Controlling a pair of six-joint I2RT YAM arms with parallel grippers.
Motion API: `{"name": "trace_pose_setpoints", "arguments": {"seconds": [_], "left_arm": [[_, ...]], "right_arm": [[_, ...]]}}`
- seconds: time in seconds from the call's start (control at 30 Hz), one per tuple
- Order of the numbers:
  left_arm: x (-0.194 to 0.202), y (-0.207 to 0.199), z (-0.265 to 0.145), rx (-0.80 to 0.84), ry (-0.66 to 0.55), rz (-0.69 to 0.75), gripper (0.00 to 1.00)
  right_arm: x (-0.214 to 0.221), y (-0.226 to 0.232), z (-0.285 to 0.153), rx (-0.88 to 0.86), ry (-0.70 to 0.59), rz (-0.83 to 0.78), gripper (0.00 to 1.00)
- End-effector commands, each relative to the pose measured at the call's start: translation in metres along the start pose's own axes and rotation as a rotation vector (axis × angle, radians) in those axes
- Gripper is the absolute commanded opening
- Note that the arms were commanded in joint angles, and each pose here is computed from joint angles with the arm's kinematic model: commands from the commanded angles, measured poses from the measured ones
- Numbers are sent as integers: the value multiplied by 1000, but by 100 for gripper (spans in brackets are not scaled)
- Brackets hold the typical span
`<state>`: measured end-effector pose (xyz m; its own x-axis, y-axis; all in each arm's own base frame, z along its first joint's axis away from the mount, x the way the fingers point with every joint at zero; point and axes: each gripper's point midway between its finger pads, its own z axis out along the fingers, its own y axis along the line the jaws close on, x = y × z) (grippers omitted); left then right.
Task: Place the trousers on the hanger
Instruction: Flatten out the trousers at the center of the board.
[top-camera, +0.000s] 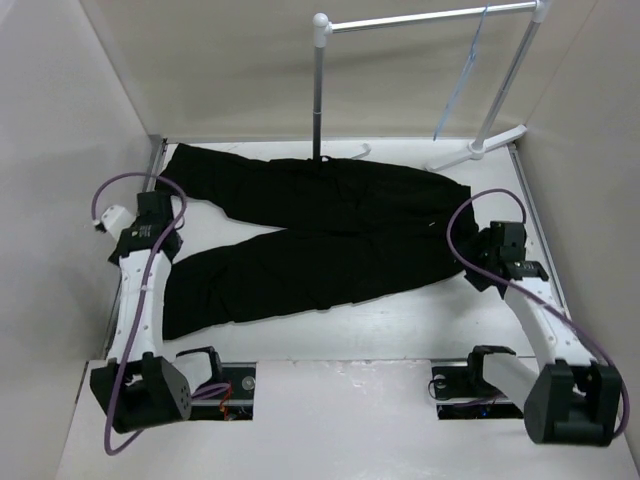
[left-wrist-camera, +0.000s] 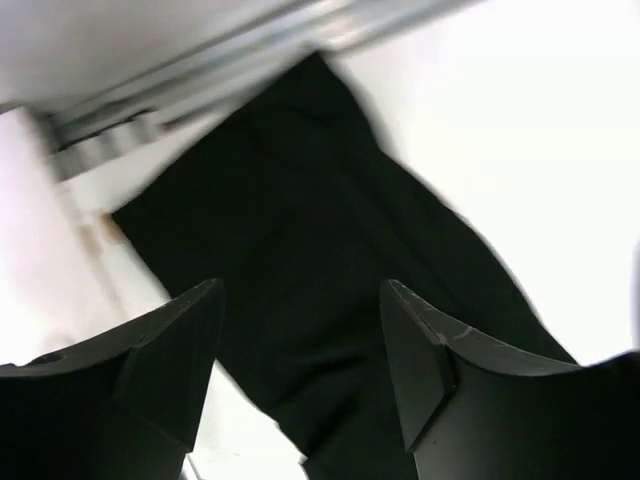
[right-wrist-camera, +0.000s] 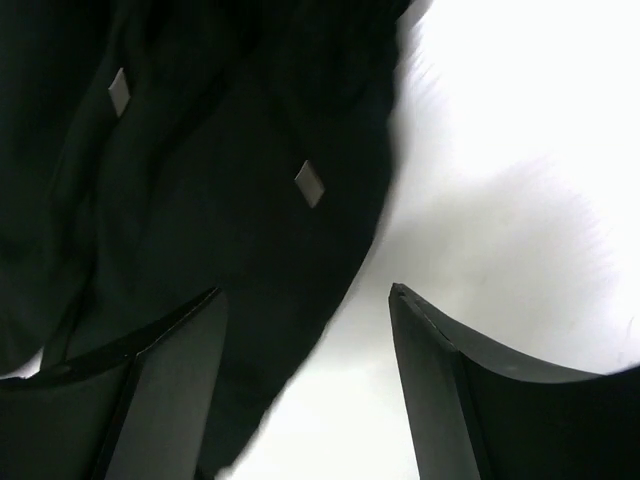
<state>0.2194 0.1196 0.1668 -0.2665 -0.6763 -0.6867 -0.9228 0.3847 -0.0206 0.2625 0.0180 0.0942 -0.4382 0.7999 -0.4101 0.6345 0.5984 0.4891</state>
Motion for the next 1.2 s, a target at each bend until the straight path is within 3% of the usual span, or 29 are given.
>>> {"name": "trace_pose_setpoints", "arguments": {"seconds": [0.0, 0.2, 0.27, 0.33, 0.4, 0.6, 0.67, 0.7, 0.8, 0.9, 1.07, 1.17], "left_arm": [[-5, -48, -24, 142, -36, -3, 63], [62, -82, -22, 267, 98, 70, 63], [79, -79, -15, 268, 142, 78, 63], [89, -75, -9, 267, 170, 80, 63], [94, -71, -4, 267, 189, 75, 63], [104, -64, 9, 250, 224, 79, 63], [105, -62, 13, 239, 222, 88, 63], [105, -62, 14, 235, 221, 89, 62], [109, -59, 14, 229, 235, 101, 62], [109, -45, 17, 191, 239, 92, 62], [113, -23, 39, 98, 256, 42, 62], [116, -19, 54, 66, 238, 32, 52]], "right_arm": [[-52, 10, 19, 22, -147, 69, 72], [-71, -6, 68, 136, -132, 114, 64], [-69, -6, 80, 147, -106, 122, 48], [-67, -13, 85, 179, -94, 147, 21], [-68, -31, 75, 220, -116, 207, 8], [-76, -104, 15, 368, -250, 349, 1], [-82, -120, -4, 402, -302, 386, 4], [-85, -125, -11, 417, -329, 393, 12], [-85, -109, -15, 380, -326, 342, 59], [-95, -82, -36, 301, -371, 263, 83], [-89, -36, -62, 157, -375, 138, 89], [-56, -8, -61, 33, -294, 51, 80]]}}
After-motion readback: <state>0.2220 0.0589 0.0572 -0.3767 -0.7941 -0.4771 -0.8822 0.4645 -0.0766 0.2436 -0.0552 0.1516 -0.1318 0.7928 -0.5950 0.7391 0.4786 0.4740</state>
